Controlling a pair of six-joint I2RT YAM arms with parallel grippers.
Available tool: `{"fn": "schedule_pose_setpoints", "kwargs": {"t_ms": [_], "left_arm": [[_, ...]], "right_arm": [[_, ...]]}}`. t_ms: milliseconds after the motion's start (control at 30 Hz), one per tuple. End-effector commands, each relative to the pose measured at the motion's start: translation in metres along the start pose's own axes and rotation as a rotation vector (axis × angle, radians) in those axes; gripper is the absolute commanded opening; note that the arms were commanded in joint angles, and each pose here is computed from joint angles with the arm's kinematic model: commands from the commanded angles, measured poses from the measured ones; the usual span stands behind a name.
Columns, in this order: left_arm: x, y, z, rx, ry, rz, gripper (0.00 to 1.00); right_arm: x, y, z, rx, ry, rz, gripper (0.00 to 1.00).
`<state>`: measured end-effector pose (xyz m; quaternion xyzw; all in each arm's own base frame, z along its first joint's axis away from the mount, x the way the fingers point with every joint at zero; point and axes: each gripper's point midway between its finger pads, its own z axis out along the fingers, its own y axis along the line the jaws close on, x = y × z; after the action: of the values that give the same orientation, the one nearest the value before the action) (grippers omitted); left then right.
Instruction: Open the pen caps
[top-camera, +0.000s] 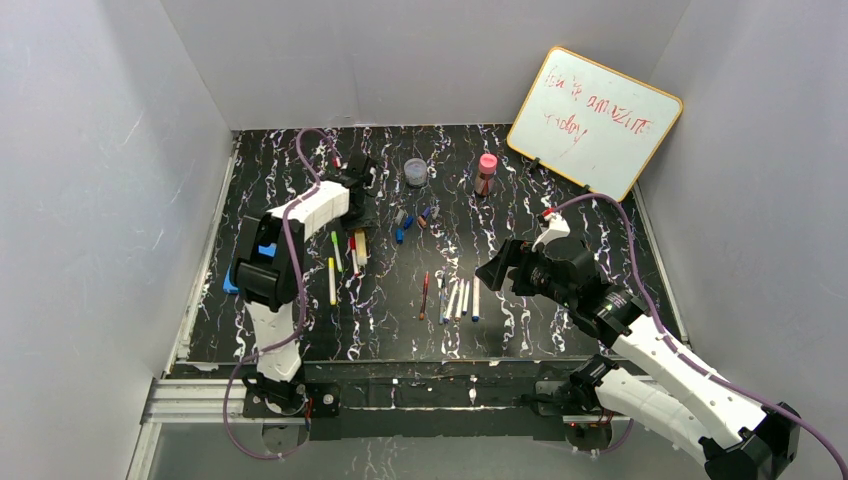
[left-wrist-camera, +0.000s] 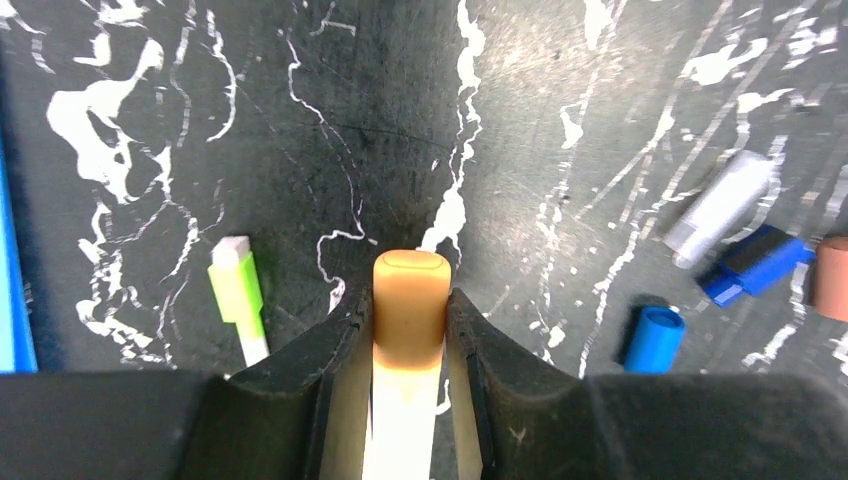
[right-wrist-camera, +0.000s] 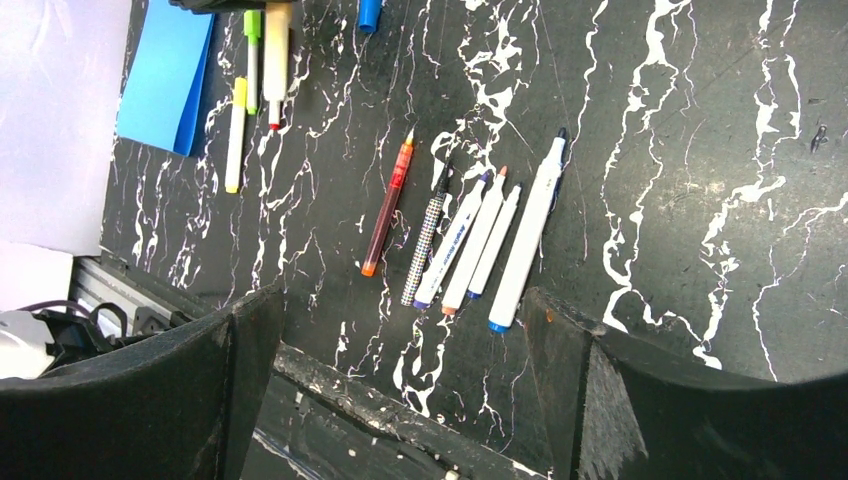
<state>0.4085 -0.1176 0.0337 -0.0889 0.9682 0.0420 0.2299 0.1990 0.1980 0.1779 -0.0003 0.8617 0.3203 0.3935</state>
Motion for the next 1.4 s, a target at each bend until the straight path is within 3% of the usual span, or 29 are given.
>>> {"fn": "schedule_pose_setpoints", "kwargs": {"t_ms": [0,167,333,533,1133,1367], "left_arm": [[-0.046,-0.002,-0.07,0.092,-0.154,-0.069,0.07],[-0.05,-0.017,-0.128,0.263,-0.211,-0.147,0.0],[-0.021,-0.039,-0.185,0.418,-0.267,-0.172,0.0],[0.025,-0.059,-0.219,0.545,-0.267,-0.217,0.0],[0.048,-0.057,-0.249,0.621,-0.28,-0.229,0.0],[0.046,-0.053,-0.256,0.623,-0.298,-0.233,0.0]], "right_arm": [[-0.025,0.022,-0.008,-0.069,-0.066,-0.005,0.96],[-0.027,0.049,-0.009,-0.195,-0.04,-0.041,0.95],[-0.022,0.087,0.003,-0.371,0.041,-0.043,0.92],[-0.03,0.131,0.029,-0.488,0.065,-0.047,0.91],[-0.013,0.196,0.084,-0.563,0.118,-0.025,0.77],[0.0,0.196,0.101,-0.536,0.185,0.005,0.6]]}}
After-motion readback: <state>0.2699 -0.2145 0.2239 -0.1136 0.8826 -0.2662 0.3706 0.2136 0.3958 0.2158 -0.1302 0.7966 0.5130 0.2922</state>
